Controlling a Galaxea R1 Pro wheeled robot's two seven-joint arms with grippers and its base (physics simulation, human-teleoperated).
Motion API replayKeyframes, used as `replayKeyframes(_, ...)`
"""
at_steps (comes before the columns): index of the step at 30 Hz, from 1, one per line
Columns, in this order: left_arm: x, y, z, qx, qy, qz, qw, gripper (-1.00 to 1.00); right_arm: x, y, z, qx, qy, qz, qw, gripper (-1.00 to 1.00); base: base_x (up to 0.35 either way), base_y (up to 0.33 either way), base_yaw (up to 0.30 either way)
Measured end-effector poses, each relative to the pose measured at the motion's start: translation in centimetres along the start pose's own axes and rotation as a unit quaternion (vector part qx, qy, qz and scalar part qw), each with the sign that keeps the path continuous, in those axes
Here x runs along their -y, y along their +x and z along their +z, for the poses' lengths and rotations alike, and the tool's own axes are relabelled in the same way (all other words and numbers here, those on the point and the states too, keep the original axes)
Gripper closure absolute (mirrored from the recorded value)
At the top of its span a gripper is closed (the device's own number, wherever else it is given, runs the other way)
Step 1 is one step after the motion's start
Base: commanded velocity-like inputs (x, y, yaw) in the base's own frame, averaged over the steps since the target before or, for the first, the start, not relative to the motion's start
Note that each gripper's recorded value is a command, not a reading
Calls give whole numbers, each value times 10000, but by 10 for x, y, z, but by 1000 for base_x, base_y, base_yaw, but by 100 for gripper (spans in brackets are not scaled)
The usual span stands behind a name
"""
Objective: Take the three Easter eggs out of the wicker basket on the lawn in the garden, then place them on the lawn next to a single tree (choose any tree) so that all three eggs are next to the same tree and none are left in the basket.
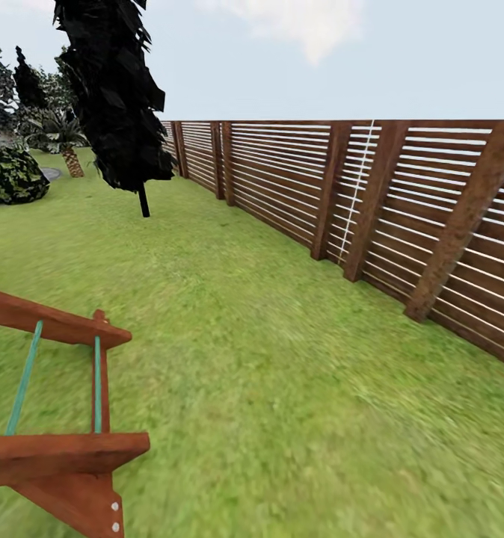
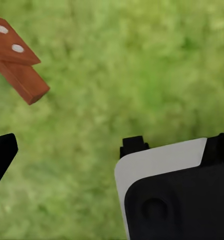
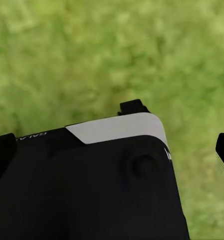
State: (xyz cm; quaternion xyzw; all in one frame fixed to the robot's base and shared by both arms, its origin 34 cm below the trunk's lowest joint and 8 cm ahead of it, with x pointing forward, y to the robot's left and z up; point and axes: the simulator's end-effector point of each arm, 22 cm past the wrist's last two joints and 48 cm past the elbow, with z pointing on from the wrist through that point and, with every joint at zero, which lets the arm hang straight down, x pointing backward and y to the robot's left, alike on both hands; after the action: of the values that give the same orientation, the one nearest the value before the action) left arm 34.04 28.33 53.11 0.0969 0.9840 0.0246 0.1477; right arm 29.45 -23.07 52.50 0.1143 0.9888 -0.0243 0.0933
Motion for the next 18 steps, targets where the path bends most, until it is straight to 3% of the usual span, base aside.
replayKeyframes(12,0,-5,-1,56,-6,0,10000,-100,-1,-4,-1,50,-8,12,10000,-100,290,-194,242)
replayKeyframes(18,-1,-6,-1,82,-15,0,10000,-100,0,-6,-1,66,-8,24,10000,-100,284,-224,81)
